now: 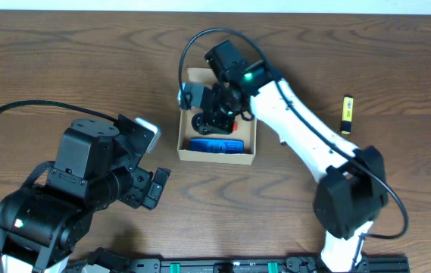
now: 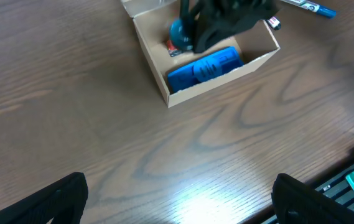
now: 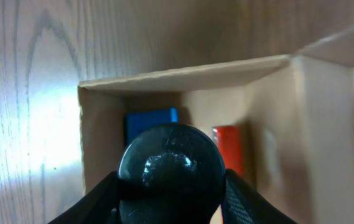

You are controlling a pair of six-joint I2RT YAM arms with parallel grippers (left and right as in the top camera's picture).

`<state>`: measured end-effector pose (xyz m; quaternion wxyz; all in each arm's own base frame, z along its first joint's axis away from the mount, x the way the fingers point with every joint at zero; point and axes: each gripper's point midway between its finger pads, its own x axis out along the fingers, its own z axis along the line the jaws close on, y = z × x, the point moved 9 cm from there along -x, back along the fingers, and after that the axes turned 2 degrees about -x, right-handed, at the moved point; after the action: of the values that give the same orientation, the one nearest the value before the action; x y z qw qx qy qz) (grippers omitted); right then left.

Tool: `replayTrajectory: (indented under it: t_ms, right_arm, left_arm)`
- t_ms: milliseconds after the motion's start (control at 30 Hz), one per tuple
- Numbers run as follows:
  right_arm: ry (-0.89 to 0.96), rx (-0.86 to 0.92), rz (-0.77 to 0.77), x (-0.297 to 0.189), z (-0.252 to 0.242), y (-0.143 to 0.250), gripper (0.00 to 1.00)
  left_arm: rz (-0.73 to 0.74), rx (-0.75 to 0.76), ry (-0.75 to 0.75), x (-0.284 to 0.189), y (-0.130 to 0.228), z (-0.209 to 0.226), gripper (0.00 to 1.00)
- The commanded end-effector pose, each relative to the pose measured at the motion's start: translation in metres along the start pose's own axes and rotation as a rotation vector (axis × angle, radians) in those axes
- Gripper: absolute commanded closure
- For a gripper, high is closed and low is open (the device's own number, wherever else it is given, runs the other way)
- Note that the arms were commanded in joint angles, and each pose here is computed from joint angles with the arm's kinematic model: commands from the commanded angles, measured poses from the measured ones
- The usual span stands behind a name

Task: Pack container
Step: 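Place the black tape dispenser into the box and release, then move the right gripper to the yellow highlighter and grasp it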

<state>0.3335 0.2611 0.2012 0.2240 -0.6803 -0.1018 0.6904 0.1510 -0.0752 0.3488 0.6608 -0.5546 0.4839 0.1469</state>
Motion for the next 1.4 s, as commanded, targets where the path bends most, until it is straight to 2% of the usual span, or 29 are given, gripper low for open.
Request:
replayTrajectory:
  t_ms: [0, 300, 433, 533, 633, 767, 1000, 1200, 1367]
  right_arm:
    - [-0.051, -0.03, 0.02, 0.02, 0.005, 0.0, 0.58]
    - [-0.088, -0.025, 0.057, 0.049, 0.001, 0.007, 0.56]
    - [-0.098, -0.021, 0.066, 0.054, 0.001, 0.008, 0.48]
    - [-0.096, -0.023, 0.063, 0.053, 0.001, 0.007, 0.36]
    - [-0.08, -0.026, 0.047, 0.044, 0.002, 0.003, 0.34]
    - [-0.002, -0.015, 0.004, 0.003, 0.0, -0.01, 0.36]
    - [0.312, 0.109, -0.077, -0.114, -0.002, -0.008, 0.31]
    - [0.525, 0.366, -0.121, -0.194, -0.003, 0.033, 0.27]
    - [0.666, 0.664, -0.055, -0.235, -0.009, 0.091, 0.27]
  left_arm:
    - [-0.01, -0.005, -0.007, -0.003, -0.001, 0.001, 0.05]
    - [-0.01, -0.005, -0.007, -0.003, -0.001, 0.001, 0.05]
    - [-0.01, -0.005, -0.007, -0.003, -0.001, 0.001, 0.05]
    - [-0.01, -0.005, -0.007, -0.003, -0.001, 0.001, 0.05]
    - [-0.01, -0.005, -0.007, -0.003, -0.001, 0.001, 0.05]
    - [-0.01, -0.005, -0.007, -0.003, -0.001, 0.001, 0.05]
    - [-0.01, -0.005, -0.007, -0.003, -0.001, 0.001, 0.05]
    - [-0.01, -0.005, -0.007, -0.003, -0.001, 0.001, 0.05]
    - [-0.01, -0.005, -0.007, -0.003, -0.001, 0.001, 0.05]
